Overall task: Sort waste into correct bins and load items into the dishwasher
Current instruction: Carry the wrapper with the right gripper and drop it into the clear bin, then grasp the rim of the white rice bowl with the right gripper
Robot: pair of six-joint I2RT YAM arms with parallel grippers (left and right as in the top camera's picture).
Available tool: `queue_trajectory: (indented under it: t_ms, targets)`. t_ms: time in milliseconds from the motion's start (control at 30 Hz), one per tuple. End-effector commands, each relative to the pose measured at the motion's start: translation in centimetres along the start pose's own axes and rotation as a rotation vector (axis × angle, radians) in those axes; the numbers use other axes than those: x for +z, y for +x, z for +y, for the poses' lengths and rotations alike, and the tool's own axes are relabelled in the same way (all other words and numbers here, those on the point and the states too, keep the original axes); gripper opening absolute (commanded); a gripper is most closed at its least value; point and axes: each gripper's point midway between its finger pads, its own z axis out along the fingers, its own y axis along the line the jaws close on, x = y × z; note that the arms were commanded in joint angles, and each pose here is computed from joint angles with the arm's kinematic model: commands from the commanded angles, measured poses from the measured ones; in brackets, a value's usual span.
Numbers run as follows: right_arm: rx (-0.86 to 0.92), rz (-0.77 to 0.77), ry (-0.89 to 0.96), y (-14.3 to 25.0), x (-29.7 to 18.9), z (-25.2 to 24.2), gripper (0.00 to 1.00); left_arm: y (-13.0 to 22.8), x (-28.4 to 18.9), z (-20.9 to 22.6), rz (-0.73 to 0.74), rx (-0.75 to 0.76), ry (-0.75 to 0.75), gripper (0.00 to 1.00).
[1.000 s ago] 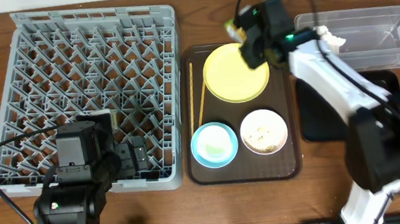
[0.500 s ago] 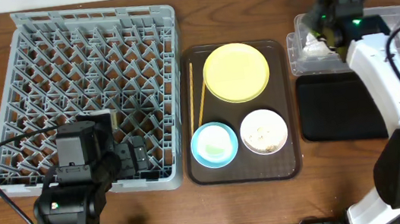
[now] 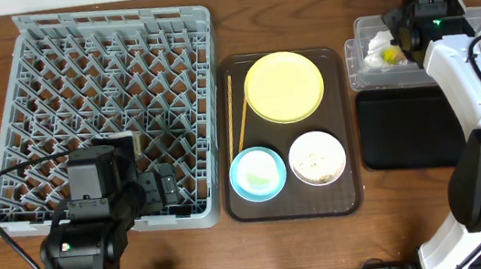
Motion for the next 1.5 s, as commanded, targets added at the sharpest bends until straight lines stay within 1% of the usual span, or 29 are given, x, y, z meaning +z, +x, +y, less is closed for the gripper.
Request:
queue_trajectory:
  t_ms: [0, 33, 100, 167, 200, 267, 333, 400, 467, 533, 633, 667, 733, 767, 967, 1200, 1233, 1300, 1400, 1467]
  targets:
    - [-0.257, -0.003, -0.039, -0.4, -0.6, 0.8, 0.95, -0.7, -0.6, -0.4, -0.023, -0.002, 0.014, 0.98]
    - [-0.31, 0.005, -0.058, -0.2, -0.9, 1.2, 0.95, -0.7, -0.6, -0.4, -0.023, -0.002, 0.014, 0.98]
    - [-0.419, 0.037, -0.123, 0.3, -1.9, 2.2, 0.99, -0.7, -0.6, -0.4, -0.023, -0.002, 0.014, 0.98]
    - [-0.579, 0.096, -0.24, 1.7, -3.7, 3.8, 0.99, -0.7, -0.6, -0.4, -0.023, -0.002, 0.014, 0.98]
    - [-0.685, 0.143, -0.325, 3.0, -5.4, 4.7, 0.99, -0.7, -0.6, -0.4, -0.023, -0.002, 0.014, 0.98]
    - [-0.773, 0.199, -0.395, 4.6, -7.6, 5.1, 0.99, -0.7, -0.6, -0.4, -0.023, -0.002, 0.014, 0.98]
    - [-0.834, 0.261, -0.427, 6.2, -9.9, 4.6, 0.99, -0.7, -0.6, -0.4, -0.023, -0.002, 0.014, 0.98]
    - [-0.902, 0.338, -0.439, 8.2, -12.0, 3.6, 0.99, -0.7, -0.6, -0.4, -0.023, -0.002, 0.014, 0.98]
    - [-0.973, 0.428, -0.424, 10.5, -13.8, 2.0, 0.97, -0.7, -0.6, -0.4, -0.023, -0.002, 0.014, 0.98]
    - [-1.043, 0.524, -0.396, 12.8, -15.3, 0.2, 0.93, -0.7, -0.6, -0.4, -0.023, -0.002, 0.014, 0.98]
    - [-1.149, 0.651, -0.359, 15.9, -17.3, -2.1, 0.85, -0.7, -0.6, -0.4, -0.023, -0.002, 0.014, 0.98]
    - [-1.17, 0.687, -0.34, 16.7, -17.8, -2.8, 0.85, -0.7, -0.6, -0.4, -0.023, -0.002, 0.014, 0.98]
    - [-1.204, 0.733, -0.323, 18.0, -18.6, -3.6, 0.82, -0.7, -0.6, -0.4, -0.023, -0.002, 0.014, 0.98]
    - [-1.22, 0.746, -0.326, 18.6, -18.9, -3.8, 0.8, -0.7, -0.6, -0.4, -0.023, -0.002, 0.014, 0.98]
    - [-1.371, 0.761, -0.313, 22.5, -19.7, -5.8, 0.8, -0.6, -0.6, -0.4, -0.019, -0.002, 0.013, 0.98]
    - [-1.488, 0.785, -0.374, 27.6, -19.1, -8.7, 0.8, -0.5, -0.6, -0.3, -0.015, -0.003, 0.013, 0.98]
    - [-1.502, 0.789, -0.377, 28.2, -18.9, -9.2, 0.79, -0.5, -0.6, -0.3, -0.015, -0.003, 0.013, 0.98]
    - [-1.518, 0.791, -0.378, 29.2, -18.2, -10.1, 0.71, -0.5, -0.6, -0.4, -0.015, -0.003, 0.013, 0.98]
    - [-1.5, 0.791, -0.377, 30.2, -17.4, -11.0, 0.62, -0.5, -0.6, -0.3, -0.015, -0.003, 0.013, 0.98]
    - [-1.485, 0.783, -0.382, 30.7, -16.8, -11.3, 0.6, -0.5, -0.6, -0.3, -0.015, -0.003, 0.013, 0.98]
